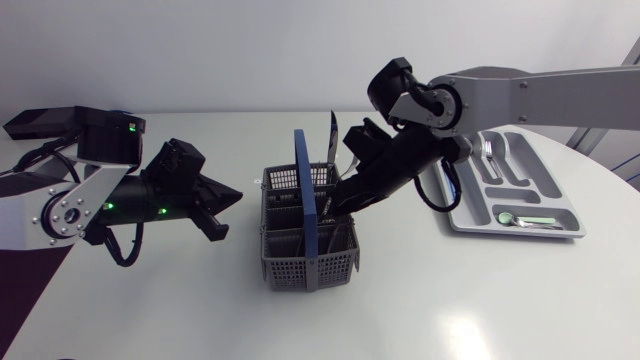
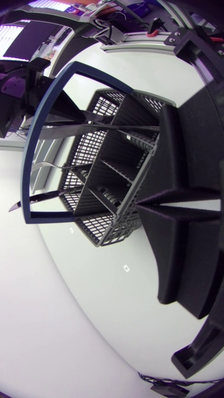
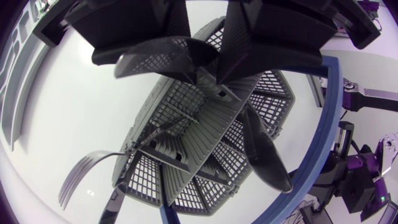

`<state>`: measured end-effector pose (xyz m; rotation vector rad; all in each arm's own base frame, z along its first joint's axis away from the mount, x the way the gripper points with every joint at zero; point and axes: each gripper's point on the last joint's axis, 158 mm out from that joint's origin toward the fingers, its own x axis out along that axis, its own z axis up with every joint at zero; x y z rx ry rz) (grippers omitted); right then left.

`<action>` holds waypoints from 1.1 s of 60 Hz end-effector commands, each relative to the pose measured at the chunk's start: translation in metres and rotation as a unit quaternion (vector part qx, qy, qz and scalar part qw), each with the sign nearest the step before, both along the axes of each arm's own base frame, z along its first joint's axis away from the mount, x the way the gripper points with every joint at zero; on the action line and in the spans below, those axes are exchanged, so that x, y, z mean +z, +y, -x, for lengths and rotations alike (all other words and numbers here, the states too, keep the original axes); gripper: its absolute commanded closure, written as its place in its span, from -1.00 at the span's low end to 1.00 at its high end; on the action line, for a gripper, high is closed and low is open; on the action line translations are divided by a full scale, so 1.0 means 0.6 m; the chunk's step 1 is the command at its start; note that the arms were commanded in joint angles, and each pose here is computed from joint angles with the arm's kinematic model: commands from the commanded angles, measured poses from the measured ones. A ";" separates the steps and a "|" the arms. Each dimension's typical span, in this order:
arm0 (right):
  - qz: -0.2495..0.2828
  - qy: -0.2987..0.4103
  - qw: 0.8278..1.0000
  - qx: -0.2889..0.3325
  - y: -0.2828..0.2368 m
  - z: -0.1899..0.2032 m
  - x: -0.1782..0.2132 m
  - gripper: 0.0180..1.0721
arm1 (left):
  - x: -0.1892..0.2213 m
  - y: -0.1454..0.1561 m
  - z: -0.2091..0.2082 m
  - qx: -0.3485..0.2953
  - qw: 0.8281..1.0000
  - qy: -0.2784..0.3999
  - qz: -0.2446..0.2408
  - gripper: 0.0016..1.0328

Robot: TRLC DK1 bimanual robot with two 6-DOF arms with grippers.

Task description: Sort the cutlery from the basket into the organizer compartments.

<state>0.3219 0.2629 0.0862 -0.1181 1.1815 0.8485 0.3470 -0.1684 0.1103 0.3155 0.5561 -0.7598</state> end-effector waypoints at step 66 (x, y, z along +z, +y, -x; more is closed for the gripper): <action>0.020 -0.100 0.994 0.028 -0.005 0.043 0.046 0.89 | -0.001 0.002 0.024 -0.008 1.000 -0.003 -0.008 0.93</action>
